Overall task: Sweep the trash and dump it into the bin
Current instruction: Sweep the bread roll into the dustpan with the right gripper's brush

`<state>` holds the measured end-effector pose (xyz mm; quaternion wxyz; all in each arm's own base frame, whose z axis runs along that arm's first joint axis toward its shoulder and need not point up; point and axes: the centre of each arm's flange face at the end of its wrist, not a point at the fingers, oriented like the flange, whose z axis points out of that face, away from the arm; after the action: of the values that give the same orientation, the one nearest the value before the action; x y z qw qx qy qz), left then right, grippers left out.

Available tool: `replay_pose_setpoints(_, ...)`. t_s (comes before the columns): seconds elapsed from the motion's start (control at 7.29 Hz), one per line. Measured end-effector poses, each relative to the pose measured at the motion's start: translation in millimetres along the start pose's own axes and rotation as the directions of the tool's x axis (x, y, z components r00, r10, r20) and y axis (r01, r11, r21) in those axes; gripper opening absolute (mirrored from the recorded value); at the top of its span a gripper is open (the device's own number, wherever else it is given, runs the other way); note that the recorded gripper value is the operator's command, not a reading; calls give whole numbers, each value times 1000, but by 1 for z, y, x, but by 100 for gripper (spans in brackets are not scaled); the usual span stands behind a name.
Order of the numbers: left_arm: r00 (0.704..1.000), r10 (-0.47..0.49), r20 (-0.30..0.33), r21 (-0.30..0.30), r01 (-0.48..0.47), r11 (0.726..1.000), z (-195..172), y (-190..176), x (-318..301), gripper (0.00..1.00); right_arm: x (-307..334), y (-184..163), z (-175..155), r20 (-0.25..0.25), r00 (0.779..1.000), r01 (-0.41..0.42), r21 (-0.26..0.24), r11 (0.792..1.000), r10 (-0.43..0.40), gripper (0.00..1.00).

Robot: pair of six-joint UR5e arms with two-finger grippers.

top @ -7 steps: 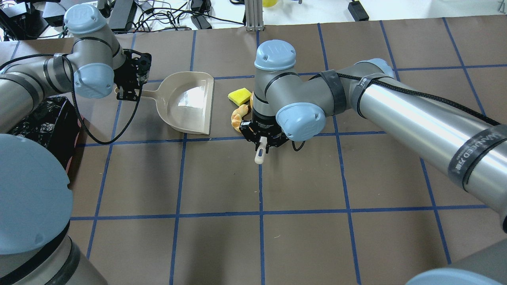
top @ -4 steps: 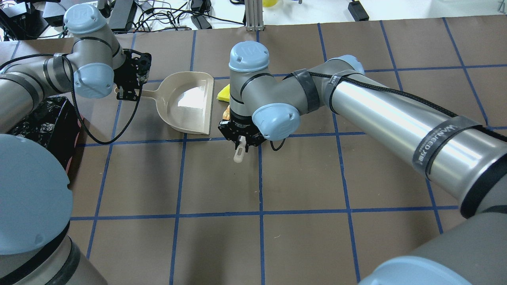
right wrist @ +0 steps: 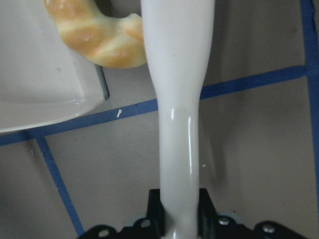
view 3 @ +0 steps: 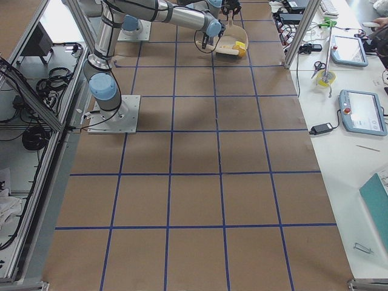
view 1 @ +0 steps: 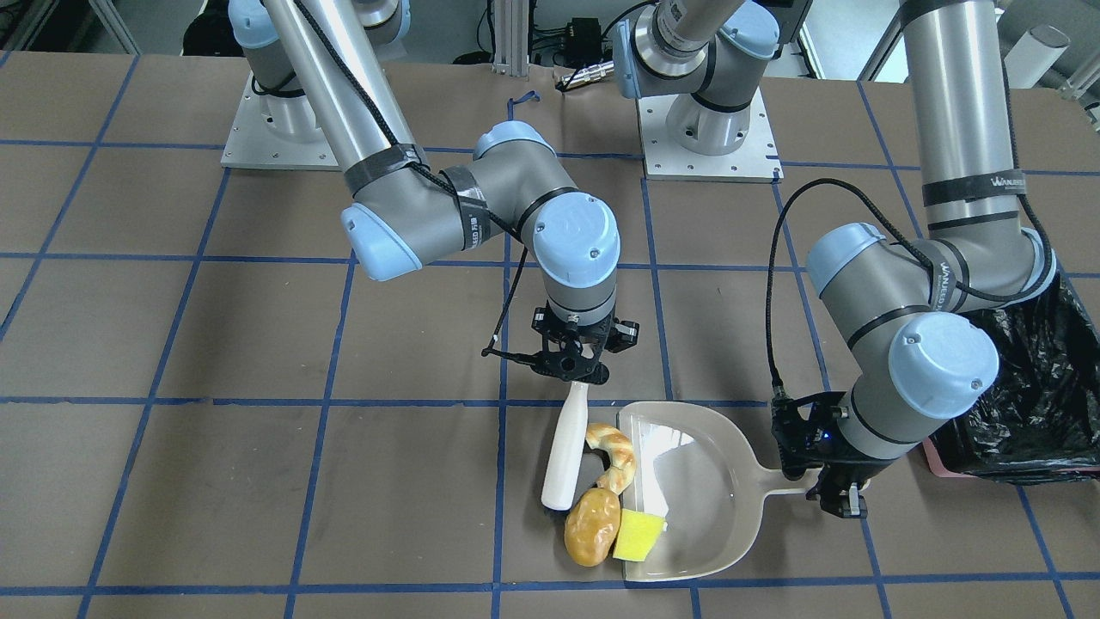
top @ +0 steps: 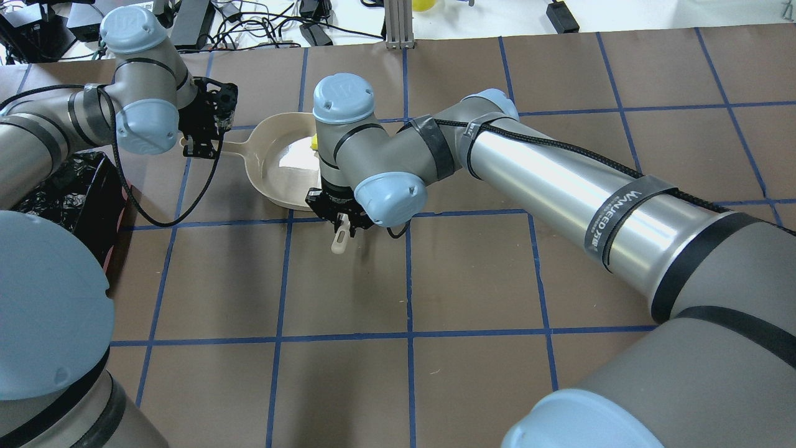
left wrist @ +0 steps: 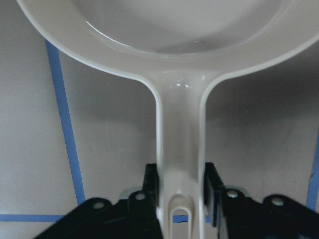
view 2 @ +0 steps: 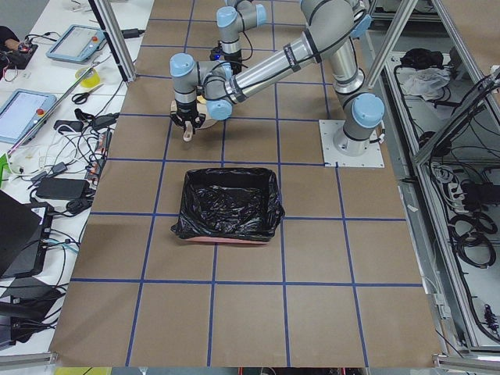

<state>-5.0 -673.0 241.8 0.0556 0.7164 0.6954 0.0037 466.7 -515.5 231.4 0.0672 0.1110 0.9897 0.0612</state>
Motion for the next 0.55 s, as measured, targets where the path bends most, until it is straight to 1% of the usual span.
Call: replay_pose_setpoints(0.55, 1000, -3, 4, 1, 3, 1000, -2, 0, 0, 0, -63, 16, 12, 31, 998, 56, 33, 998, -57, 0)
